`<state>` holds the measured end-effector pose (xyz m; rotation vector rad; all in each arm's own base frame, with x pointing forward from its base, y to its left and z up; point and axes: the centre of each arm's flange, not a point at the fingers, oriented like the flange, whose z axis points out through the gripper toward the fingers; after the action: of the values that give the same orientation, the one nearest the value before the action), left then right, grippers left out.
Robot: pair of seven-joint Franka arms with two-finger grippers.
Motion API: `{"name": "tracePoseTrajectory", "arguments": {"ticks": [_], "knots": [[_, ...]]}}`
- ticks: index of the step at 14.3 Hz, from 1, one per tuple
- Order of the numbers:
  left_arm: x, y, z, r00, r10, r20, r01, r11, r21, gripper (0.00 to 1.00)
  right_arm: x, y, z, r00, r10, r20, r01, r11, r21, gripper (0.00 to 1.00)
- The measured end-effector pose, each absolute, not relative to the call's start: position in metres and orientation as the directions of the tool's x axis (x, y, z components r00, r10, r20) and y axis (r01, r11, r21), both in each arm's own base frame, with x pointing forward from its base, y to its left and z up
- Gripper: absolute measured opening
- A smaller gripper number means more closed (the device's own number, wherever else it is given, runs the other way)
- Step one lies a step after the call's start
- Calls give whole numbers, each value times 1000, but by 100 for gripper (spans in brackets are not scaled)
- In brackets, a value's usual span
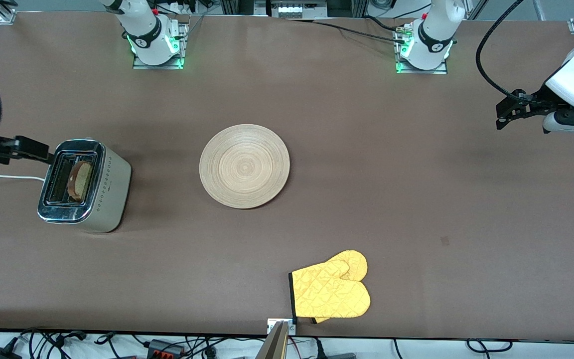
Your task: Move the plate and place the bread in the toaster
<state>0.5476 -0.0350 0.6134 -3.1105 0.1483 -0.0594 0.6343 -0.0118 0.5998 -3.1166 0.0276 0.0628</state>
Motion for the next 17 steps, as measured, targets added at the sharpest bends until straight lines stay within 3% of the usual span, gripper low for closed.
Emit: {"name": "tracePoseTrajectory", "arguments": {"ticks": [2, 6, 17], "knots": [[548, -35, 614, 995, -96, 37, -94, -995, -29, 100, 621, -31, 594, 998, -48, 34, -47, -998, -38, 100], [547, -35, 613, 995, -95, 33, -94, -995, -29, 100, 596, -28, 583, 999, -40, 23, -39, -998, -55, 100], [546, -35, 612, 995, -95, 22, -94, -995, -28, 100, 600, -17, 573, 1000, -2, -14, -2, -1000, 1, 100]]}}
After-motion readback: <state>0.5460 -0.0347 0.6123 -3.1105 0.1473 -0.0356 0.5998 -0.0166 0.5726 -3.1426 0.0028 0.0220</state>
